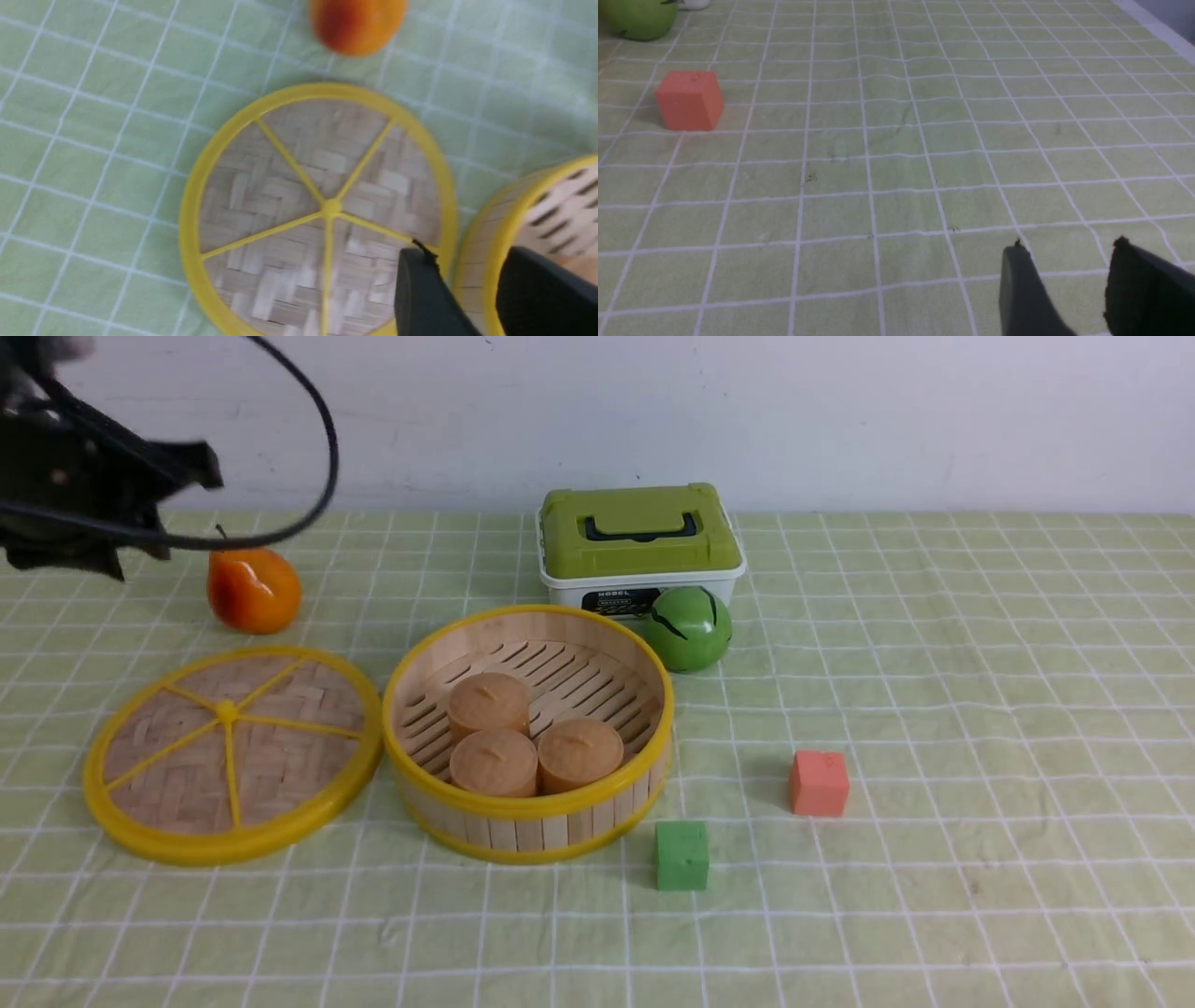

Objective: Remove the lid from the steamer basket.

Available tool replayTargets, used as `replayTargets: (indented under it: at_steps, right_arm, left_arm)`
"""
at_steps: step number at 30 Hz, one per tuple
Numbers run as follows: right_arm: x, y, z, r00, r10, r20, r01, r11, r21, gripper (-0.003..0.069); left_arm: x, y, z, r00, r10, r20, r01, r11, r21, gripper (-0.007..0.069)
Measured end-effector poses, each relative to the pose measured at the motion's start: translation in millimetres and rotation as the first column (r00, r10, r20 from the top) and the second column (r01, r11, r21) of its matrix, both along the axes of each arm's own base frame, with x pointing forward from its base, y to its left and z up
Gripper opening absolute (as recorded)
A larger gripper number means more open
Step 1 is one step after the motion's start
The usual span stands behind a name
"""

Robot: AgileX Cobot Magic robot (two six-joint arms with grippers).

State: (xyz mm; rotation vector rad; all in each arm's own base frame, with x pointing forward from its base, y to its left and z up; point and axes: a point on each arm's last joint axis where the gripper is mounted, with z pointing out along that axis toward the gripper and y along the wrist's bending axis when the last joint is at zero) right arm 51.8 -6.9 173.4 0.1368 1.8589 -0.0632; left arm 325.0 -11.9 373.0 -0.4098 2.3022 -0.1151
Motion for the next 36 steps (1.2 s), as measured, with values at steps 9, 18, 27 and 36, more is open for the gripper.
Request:
replayTargets:
  at_steps: [9,18,27,36]
  right_arm:
    - [0.0,0.0,0.0,1.000,0.000,0.000,0.000,1.000,0.000,0.0241]
    - [0.0,0.0,0.0,1.000,0.000,0.000,0.000,1.000,0.000,0.0241]
    - [0.1,0.0,-0.1,1.000,0.000,-0.001,0.000,1.000,0.000,0.0242]
    - [0.1,0.0,-0.1,1.000,0.000,-0.001,0.000,1.000,0.000,0.0242]
  left_arm:
    - [-163.6,3.0,-23.3,0.970,-0.055,0.237,0.069,0.996,-0.052,0.0001]
    - [-248.8,8.9,-85.8,0.886,-0.062,0.459,0.081,0.996,-0.022,-0.0013]
    - [-281.9,11.0,-138.7,0.837,-0.059,0.544,0.082,0.996,-0.019,-0.0013]
    - [-267.9,10.3,-157.7,0.927,-0.063,0.370,0.077,0.997,-0.021,-0.0013]
